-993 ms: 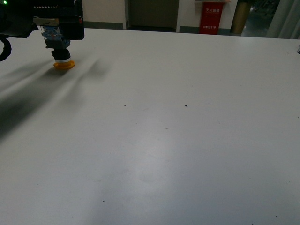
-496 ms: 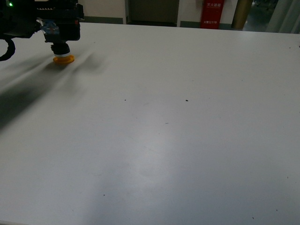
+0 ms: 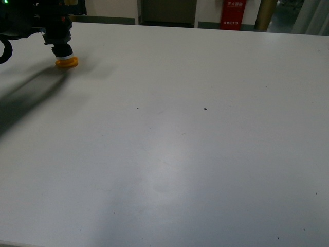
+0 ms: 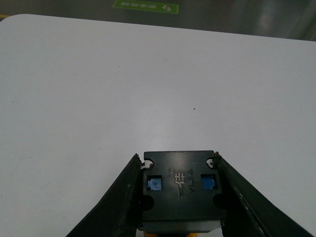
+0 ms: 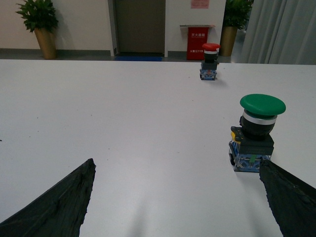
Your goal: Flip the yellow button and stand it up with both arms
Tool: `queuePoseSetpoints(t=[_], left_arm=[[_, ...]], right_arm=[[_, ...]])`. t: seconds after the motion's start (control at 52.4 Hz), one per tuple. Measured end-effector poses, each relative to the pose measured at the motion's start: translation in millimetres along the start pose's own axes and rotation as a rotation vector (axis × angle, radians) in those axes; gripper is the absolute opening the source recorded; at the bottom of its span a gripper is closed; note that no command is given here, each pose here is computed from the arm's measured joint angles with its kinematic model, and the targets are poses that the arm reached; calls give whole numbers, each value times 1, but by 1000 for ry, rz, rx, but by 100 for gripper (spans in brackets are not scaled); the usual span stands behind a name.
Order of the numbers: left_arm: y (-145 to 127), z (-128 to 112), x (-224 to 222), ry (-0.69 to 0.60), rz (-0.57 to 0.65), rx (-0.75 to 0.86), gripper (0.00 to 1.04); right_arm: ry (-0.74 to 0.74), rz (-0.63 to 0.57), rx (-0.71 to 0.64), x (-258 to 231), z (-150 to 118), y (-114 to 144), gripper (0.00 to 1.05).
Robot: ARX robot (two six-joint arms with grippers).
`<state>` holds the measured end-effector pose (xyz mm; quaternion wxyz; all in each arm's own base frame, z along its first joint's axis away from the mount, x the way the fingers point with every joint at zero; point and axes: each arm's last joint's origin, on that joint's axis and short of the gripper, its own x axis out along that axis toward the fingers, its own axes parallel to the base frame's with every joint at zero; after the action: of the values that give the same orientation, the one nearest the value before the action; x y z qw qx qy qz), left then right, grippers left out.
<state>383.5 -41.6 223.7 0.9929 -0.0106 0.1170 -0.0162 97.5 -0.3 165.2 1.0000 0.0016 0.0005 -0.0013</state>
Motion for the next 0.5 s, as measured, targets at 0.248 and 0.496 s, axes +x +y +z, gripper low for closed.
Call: queuePoseSetpoints(t=[0.248, 0.496], left_arm=[[-12, -7, -10, -27, -118, -196, 36], [-34, -11, -21, -111, -319, -479, 36]], right_arm=[[0, 0, 0, 0, 0, 0, 97], [0, 0, 0, 0, 0, 0, 97]])
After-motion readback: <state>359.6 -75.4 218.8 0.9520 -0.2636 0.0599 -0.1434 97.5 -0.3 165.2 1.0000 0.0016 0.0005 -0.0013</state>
